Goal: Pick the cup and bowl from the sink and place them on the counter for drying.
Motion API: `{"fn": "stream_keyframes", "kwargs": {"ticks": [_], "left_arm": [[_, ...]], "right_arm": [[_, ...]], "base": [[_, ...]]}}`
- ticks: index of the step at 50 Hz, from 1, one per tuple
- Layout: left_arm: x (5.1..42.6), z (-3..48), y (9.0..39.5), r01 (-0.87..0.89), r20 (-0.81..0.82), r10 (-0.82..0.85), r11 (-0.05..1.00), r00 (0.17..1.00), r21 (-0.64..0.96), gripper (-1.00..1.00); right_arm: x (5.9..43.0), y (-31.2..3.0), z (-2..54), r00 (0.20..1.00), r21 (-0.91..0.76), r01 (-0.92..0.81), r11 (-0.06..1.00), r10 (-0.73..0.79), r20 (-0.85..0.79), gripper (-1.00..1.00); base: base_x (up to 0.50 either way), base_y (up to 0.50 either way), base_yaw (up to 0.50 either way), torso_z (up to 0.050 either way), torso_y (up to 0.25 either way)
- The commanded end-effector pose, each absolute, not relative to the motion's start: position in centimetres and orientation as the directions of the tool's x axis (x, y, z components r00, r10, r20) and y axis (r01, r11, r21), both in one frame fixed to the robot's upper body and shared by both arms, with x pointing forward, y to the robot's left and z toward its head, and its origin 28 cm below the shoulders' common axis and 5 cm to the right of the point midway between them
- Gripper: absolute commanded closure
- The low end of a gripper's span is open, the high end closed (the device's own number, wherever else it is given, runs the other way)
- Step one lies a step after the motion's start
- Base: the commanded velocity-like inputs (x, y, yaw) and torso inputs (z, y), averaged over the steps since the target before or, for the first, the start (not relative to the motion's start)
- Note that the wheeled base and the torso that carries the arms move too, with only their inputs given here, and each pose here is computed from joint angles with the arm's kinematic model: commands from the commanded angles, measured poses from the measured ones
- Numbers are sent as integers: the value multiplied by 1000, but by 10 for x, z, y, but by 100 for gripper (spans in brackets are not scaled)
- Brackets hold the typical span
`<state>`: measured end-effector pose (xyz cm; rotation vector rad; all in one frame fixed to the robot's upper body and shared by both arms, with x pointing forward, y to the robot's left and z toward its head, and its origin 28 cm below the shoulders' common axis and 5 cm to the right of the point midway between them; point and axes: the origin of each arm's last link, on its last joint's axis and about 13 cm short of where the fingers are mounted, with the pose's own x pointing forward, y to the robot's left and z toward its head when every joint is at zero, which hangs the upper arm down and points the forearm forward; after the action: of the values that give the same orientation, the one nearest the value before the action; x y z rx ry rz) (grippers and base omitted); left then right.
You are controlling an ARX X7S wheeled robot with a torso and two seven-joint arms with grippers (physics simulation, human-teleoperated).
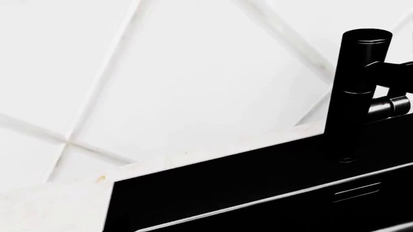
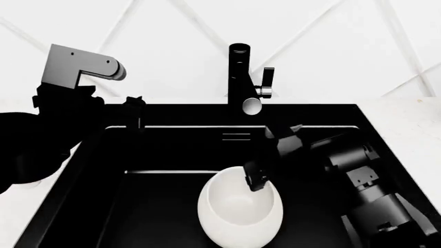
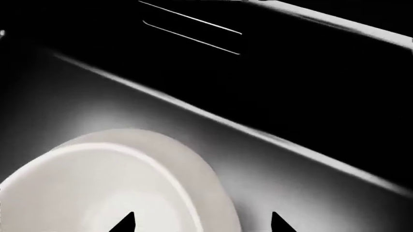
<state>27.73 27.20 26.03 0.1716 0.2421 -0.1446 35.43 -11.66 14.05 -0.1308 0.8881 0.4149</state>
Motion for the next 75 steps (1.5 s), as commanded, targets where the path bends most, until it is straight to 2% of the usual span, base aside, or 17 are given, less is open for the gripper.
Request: {"fn": "stream_keyframes", "kwargs": {"ticks": [1, 11, 22, 23, 34, 43, 49, 63, 68, 75], "left_arm": [[275, 260, 270, 162, -242, -124, 976, 962, 145, -100], [273, 257, 272, 161, -251, -122, 977, 960, 141, -100], [274, 253, 270, 162, -256, -125, 978, 959, 130, -100], [273, 253, 274, 162, -259, -123, 978, 958, 133, -100], [271, 256, 275, 158, -255, -120, 978, 959, 133, -100], [272, 256, 270, 151, -250, -114, 980, 961, 133, -100], [270, 256, 278, 134, -245, -100, 983, 964, 127, -100], [269, 257, 279, 132, -237, -102, 985, 966, 112, -100], [268, 256, 277, 126, -233, -97, 985, 968, 114, -100], [269, 255, 279, 133, -233, -105, 985, 967, 109, -100]], "right_arm": [[360, -113, 115, 511, 57, -427, 903, 293, -808, -100], [360, -112, 99, 488, 65, -431, 900, 293, -822, -100], [357, -113, 102, 500, 51, -435, 899, 288, -817, -100], [356, -113, 102, 503, 46, -438, 898, 287, -815, 100], [353, -113, 120, 541, 21, -458, 889, 298, -786, 100], [348, -123, 137, 582, -26, -445, 895, 267, -768, 100], [344, -129, 147, 596, -54, -436, 898, 243, -765, 100], [335, -155, 201, 675, -212, -402, 891, 132, -726, 100], [331, -163, 220, 677, -268, -414, 870, 97, -729, 100], [326, -182, 250, 693, -403, -383, 831, -30, -720, 100]], "base": [[0, 0, 0, 0, 0], [0, 0, 0, 0, 0], [0, 0, 0, 0, 0], [0, 0, 0, 0, 0], [0, 0, 0, 0, 0], [0, 0, 0, 0, 0], [0, 0, 0, 0, 0], [0, 0, 0, 0, 0], [0, 0, 0, 0, 0], [0, 0, 0, 0, 0]]}}
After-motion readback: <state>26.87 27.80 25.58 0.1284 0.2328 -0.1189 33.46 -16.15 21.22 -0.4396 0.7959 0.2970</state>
